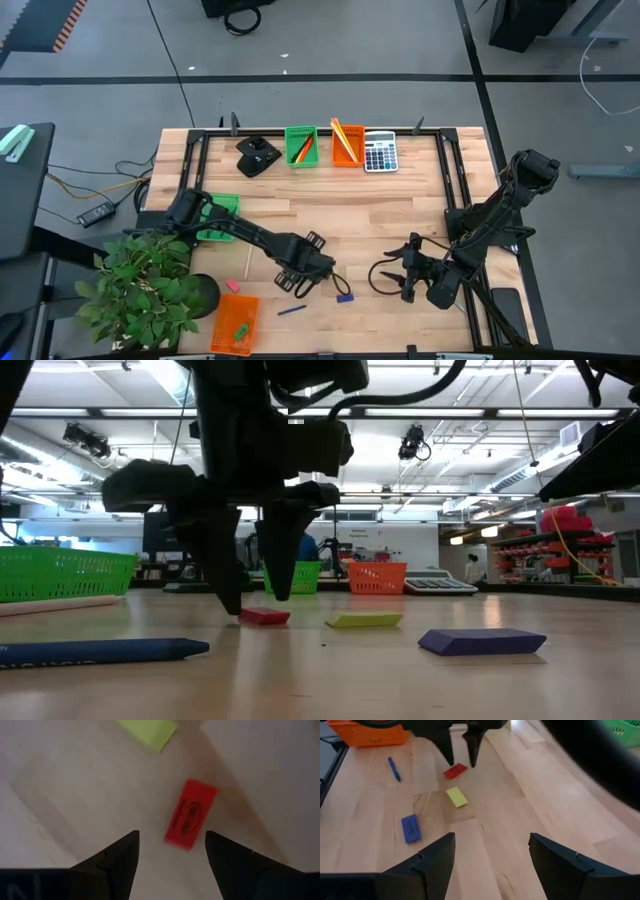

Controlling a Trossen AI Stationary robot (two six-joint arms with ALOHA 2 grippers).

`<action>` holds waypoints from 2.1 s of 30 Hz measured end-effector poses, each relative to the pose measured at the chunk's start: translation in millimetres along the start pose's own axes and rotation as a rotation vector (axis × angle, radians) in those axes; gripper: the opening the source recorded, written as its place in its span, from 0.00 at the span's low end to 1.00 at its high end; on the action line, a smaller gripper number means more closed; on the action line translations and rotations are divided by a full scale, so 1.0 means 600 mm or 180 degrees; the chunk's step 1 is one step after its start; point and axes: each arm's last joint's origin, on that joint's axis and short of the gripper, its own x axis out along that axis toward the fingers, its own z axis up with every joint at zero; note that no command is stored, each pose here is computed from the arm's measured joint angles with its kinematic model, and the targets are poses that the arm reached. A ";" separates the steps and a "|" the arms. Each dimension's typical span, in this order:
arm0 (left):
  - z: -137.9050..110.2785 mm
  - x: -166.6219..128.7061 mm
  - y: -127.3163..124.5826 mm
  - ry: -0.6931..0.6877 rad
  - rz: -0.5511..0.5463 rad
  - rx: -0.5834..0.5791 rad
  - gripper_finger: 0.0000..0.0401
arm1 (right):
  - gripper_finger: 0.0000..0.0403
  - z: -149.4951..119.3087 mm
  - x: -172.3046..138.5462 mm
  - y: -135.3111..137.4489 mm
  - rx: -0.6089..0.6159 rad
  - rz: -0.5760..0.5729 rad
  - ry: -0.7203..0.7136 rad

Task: Sort crayons/erasers/pens/pencils in bins
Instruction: Put the orange eraser into the bottom orange bin

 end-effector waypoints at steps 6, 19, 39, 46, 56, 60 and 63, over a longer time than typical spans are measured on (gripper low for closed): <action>0.010 0.005 -0.011 -0.0096 -0.0015 0.0076 0.58 | 0.64 0.001 0.001 0.000 0.0023 -0.0016 -0.0030; 0.011 0.011 -0.010 -0.0125 -0.0082 0.0092 0.54 | 0.64 0.000 -0.001 0.002 0.0191 0.0027 -0.0022; 0.001 0.012 -0.001 -0.0036 -0.0263 -0.0180 0.13 | 0.64 -0.001 -0.008 0.005 0.0725 -0.0021 -0.0193; 0.000 0.001 -0.021 0.0056 -0.0245 -0.0313 0.16 | 0.64 -0.001 -0.008 0.004 0.0513 -0.0036 -0.0191; -0.008 -0.015 -0.051 0.0326 -0.0369 -0.0368 0.15 | 0.64 -0.001 -0.008 0.004 0.0211 -0.0046 -0.0184; -0.011 -0.036 -0.061 0.0376 -0.0382 -0.0461 0.15 | 0.64 -0.001 -0.008 0.004 0.0103 -0.0053 -0.0185; -0.009 -0.058 -0.063 0.0414 -0.0399 -0.0602 0.14 | 0.64 -0.002 -0.008 0.003 0.0008 -0.0066 -0.0177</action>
